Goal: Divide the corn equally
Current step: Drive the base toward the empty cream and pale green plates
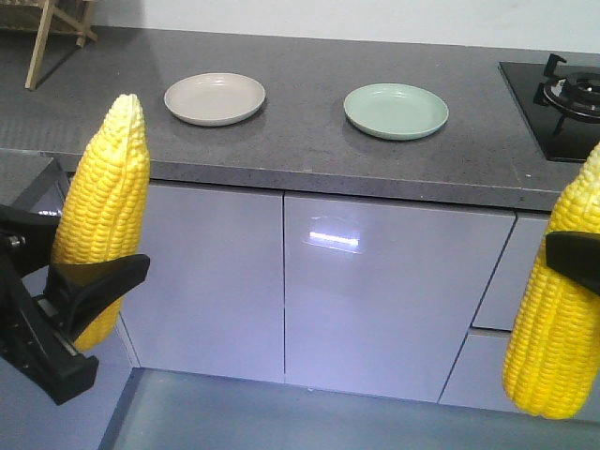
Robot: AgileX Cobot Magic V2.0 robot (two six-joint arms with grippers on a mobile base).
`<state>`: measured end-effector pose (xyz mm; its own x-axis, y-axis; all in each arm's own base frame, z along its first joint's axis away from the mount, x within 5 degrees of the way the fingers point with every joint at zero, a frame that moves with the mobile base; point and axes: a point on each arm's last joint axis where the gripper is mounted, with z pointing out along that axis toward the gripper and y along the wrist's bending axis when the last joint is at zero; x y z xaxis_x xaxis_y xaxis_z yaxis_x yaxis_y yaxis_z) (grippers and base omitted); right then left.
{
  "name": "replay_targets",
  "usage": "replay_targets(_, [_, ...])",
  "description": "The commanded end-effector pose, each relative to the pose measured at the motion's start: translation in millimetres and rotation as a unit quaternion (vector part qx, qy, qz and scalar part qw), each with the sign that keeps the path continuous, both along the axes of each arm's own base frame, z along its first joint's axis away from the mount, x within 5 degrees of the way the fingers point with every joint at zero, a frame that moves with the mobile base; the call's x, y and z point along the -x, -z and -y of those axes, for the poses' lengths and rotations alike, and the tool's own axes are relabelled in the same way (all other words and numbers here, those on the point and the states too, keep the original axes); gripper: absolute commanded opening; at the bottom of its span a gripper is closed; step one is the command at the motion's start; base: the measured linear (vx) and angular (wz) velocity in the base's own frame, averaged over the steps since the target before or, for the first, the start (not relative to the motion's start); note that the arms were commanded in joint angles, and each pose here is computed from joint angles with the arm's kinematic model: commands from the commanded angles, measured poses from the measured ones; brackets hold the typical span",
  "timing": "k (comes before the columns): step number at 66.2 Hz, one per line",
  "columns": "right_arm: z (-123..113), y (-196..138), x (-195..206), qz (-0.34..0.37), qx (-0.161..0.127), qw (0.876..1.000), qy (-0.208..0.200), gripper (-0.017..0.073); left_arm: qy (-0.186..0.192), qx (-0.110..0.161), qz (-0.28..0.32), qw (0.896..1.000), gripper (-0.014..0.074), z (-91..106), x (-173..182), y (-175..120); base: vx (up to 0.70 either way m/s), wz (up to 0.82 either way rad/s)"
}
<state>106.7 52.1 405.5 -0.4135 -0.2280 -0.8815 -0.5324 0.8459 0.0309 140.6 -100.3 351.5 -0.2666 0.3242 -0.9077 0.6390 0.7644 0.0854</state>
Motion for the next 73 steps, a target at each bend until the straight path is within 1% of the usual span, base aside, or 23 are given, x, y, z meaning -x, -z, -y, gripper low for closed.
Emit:
replay_targets(1, [0.4, -12.7, -0.9, 0.038, -0.019, 0.999, 0.009, 0.0225, -0.006, 0.037, 0.039, 0.999, 0.0224, 0.1, -0.7, -16.8, 0.01, -0.04])
replay_targets(73, [0.4, -12.8, -0.9, 0.039, -0.019, 0.999, 0.009, 0.0225, -0.006, 0.037, 0.039, 0.999, 0.0227, 0.1, -0.7, -16.8, 0.03, -0.04])
